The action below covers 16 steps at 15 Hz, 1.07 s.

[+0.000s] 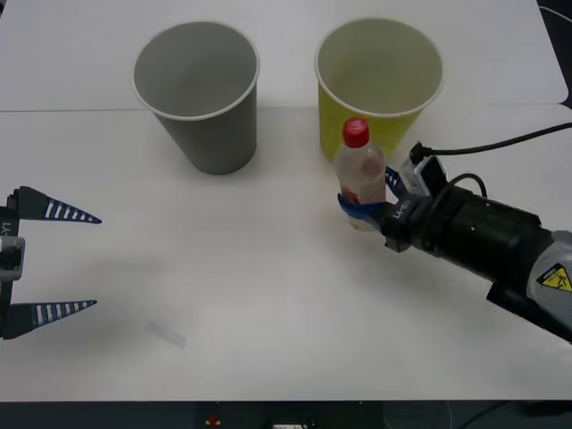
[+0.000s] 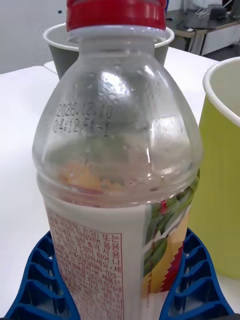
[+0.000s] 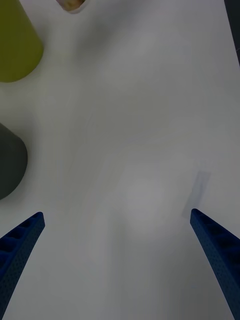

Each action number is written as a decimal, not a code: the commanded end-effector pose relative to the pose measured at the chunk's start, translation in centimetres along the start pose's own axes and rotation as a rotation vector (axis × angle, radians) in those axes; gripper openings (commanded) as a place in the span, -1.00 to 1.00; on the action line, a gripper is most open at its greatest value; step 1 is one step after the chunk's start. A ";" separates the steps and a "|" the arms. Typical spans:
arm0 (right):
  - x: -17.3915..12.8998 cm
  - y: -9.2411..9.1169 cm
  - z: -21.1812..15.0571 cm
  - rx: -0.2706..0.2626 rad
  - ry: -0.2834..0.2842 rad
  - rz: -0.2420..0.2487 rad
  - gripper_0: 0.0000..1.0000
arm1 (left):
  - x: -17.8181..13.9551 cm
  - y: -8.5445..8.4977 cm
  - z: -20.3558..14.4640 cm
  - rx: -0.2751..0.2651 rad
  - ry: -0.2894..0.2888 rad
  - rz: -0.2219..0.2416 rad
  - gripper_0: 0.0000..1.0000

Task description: Put the can into the green bin and the plastic bottle into the gray bin

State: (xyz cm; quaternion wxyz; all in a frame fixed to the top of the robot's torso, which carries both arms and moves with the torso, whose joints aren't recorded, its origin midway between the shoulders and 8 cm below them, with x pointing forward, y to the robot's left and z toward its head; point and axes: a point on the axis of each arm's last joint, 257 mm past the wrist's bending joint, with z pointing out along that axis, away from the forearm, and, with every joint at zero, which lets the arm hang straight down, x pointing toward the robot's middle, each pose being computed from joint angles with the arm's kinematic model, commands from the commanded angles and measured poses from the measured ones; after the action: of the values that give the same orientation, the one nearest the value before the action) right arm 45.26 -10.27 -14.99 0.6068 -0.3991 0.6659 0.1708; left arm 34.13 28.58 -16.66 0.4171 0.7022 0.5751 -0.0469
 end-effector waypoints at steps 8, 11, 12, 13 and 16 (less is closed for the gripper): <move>-6.7 0.7 -5.6 -0.174 0.120 0.218 -1.00 | 0.0 0.0 0.0 0.000 0.000 0.000 1.00; -9.6 1.5 -5.8 -0.194 0.139 0.263 -1.00 | 0.0 0.0 0.0 0.000 0.000 0.000 1.00; -10.5 1.5 -5.6 -0.197 0.137 0.255 -1.00 | 0.0 0.0 0.0 0.000 0.000 0.000 1.00; -11.5 1.2 -5.1 -0.201 0.125 0.238 -1.00 | 0.0 0.0 0.0 0.000 0.000 0.000 1.00; -14.1 1.0 -3.2 -0.227 0.103 0.188 -1.00 | 0.0 0.0 0.0 0.000 0.000 0.000 1.00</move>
State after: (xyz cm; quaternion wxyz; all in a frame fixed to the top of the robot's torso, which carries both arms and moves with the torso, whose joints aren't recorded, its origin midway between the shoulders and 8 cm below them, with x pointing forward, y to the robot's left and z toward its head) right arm 41.19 -7.91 -1.91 0.5018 -0.4021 0.7118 0.2824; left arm 34.13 28.58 -16.66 0.4171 0.7022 0.5751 -0.0469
